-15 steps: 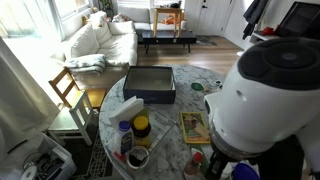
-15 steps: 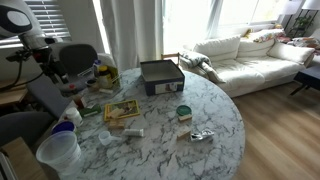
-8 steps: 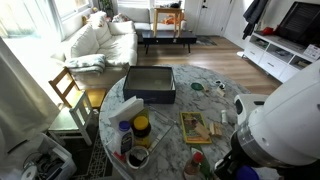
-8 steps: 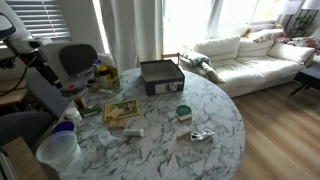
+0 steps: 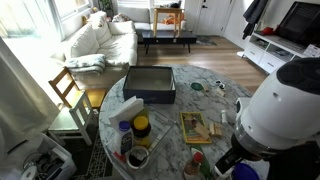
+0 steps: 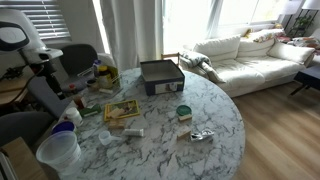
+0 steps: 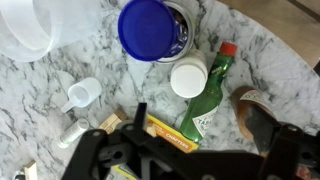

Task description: Set the two bottles upright on the table

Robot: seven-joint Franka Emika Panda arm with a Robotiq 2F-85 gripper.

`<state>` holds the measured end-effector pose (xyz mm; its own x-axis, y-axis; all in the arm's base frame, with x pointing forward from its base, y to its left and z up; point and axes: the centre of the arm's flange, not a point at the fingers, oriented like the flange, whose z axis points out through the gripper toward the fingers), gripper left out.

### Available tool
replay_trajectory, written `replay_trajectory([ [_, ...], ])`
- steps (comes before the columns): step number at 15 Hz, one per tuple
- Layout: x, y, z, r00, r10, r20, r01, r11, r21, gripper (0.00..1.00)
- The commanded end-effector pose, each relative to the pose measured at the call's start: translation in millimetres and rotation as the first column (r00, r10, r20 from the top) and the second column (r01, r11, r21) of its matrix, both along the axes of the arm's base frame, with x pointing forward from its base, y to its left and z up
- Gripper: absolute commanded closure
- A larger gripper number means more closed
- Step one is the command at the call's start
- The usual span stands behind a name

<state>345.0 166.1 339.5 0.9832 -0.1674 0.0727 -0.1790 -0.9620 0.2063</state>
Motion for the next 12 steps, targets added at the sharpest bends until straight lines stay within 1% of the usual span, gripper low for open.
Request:
replay_trajectory([
  [1,-5.0,-20.5,-28.7,0.999,-0.031,-0.01,0.032,0.997,0.068,0.0],
  [4,-6.3,-34.0,-47.6,0.999,-0.033,0.018,0.031,0.996,0.089,0.01],
  [5,-4.2,-36.7,-52.4,0.999,-0.037,0.028,0.034,0.995,0.095,0.08],
  [6,-0.4,-38.0,-54.9,0.998,-0.04,0.038,0.036,0.993,0.11,0.08],
  [7,2.7,-39.4,-59.2,0.998,-0.045,0.045,0.04,0.992,0.118,0.13],
  [9,9.0,-40.7,-67.7,0.998,-0.048,0.045,0.041,0.99,0.136,0.04],
  [11,9.6,-46.1,-75.6,0.998,-0.056,0.013,0.054,0.991,0.119,0.0],
  [12,8.4,-49.7,-78.3,0.998,-0.06,-0.013,0.061,0.992,0.114,0.0],
])
